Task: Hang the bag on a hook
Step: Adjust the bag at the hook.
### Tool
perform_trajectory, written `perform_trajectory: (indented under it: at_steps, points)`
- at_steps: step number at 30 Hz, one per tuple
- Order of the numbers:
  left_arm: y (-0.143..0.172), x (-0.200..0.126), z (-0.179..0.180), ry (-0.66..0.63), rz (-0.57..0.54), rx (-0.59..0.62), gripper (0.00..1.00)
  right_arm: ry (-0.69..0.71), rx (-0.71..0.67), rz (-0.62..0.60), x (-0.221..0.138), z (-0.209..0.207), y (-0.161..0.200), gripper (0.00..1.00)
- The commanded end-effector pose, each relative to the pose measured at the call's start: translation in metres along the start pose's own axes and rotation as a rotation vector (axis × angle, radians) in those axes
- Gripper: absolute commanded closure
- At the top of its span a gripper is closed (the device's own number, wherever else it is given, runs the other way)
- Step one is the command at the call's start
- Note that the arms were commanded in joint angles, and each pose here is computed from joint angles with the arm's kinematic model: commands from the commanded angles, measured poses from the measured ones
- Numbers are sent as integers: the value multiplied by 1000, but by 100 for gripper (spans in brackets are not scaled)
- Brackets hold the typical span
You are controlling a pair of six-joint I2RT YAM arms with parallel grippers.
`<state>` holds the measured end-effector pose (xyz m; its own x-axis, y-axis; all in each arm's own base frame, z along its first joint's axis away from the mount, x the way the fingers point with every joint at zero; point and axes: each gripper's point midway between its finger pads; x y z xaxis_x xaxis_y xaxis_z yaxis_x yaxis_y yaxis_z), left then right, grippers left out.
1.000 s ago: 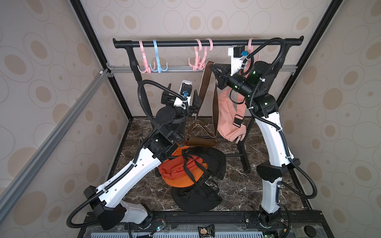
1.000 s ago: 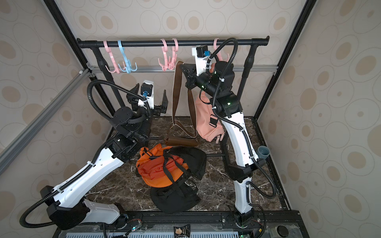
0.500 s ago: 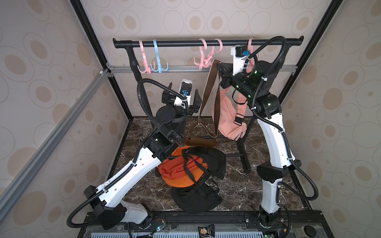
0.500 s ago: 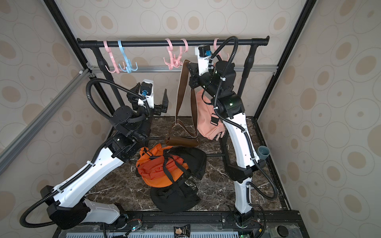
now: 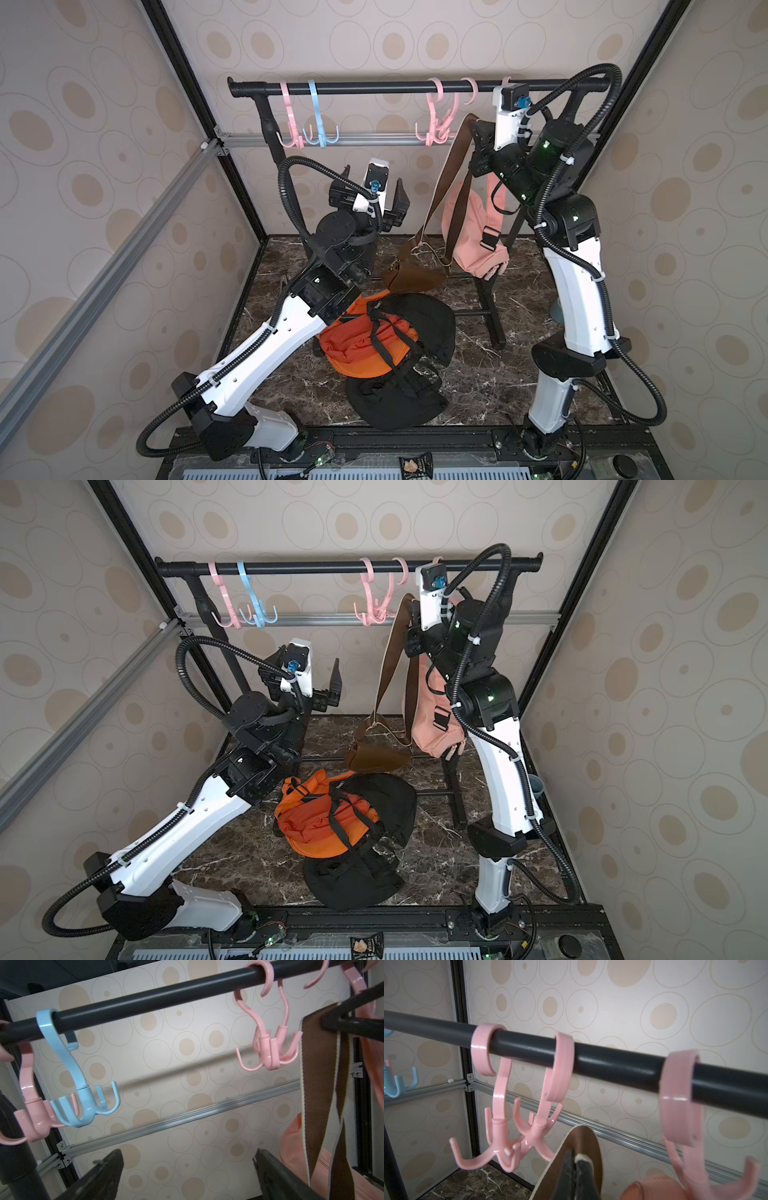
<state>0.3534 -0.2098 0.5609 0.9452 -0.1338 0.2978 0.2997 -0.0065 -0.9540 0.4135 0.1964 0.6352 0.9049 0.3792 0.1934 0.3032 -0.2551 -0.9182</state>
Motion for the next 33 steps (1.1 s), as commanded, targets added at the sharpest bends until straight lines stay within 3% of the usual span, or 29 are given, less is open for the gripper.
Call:
perform_trajectory:
  at_steps: [1, 6, 12, 21, 33]
  points:
    - [-14, -2, 4, 0, -23, -18, 0, 100, -53, -95, -30, -29, -39, 100]
    - [-14, -4, 5, 1, -24, -20, 0, 38, -55, -99, -30, -20, -37, 100]
    - [-19, -6, 8, -2, -31, -18, 0, -90, 11, -182, -43, -3, -61, 100]
    - [-14, -11, 14, -15, -27, 6, 0, -94, 94, -265, -79, -13, -97, 100]
    - [-10, -12, 16, -23, -27, 23, 0, -74, 41, -243, -41, -6, -76, 100]
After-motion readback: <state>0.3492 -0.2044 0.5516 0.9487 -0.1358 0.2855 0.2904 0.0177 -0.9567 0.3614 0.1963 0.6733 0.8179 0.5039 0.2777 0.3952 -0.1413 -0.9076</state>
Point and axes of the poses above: each gripper's point midway between its finger pads, its own x axis out along the fingers, its own z axis along the line the jaws close on, y = z × x, and after that the axes turned 12 degrees about -x, right-handed
